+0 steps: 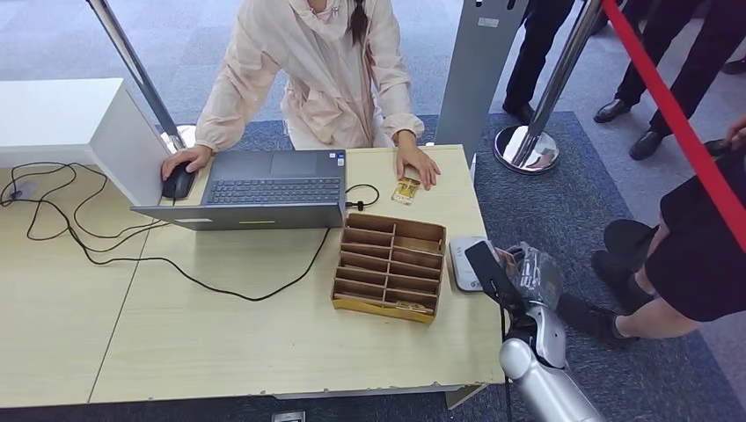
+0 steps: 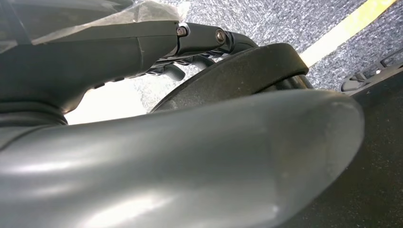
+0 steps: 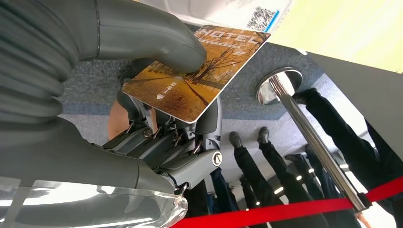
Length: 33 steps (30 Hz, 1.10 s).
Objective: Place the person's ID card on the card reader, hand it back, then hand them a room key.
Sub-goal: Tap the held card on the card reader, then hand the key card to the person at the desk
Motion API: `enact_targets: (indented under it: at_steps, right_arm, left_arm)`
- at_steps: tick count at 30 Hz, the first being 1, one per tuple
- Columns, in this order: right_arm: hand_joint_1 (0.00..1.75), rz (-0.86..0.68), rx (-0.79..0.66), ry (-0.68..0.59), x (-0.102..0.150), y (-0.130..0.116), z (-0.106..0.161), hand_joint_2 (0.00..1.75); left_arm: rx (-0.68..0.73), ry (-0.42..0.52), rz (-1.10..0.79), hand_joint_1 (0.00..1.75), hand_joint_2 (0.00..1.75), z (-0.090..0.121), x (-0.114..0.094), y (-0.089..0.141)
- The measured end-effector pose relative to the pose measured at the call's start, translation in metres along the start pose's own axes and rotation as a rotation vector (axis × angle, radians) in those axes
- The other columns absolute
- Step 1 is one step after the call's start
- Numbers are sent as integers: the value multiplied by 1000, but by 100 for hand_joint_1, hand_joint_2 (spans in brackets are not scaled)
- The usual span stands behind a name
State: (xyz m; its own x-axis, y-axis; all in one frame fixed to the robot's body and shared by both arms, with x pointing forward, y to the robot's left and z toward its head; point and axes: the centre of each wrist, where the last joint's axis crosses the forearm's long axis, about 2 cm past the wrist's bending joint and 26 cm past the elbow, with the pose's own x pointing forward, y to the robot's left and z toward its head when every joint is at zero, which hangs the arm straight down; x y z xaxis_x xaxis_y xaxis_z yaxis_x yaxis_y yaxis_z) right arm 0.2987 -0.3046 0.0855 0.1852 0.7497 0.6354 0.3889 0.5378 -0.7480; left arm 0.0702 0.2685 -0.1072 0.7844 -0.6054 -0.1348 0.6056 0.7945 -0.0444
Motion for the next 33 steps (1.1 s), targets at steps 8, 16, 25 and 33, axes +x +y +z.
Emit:
enact_targets:
  at_steps: [8,16,25,33]
  right_arm:
    - [143,1,12,3,-1,6,4,175]
    - [142,0,15,12,-3,9,5,175]
    - [141,2,19,21,-4,10,6,175]
    - [137,-3,9,18,-2,9,3,175]
  left_arm:
    - [-2,0,7,0,0,0,0,0]
    - [-3,-1,8,0,0,0,0,0]
    - [-3,-3,8,0,0,0,0,0]
    - [-3,-4,8,0,0,0,0,0]
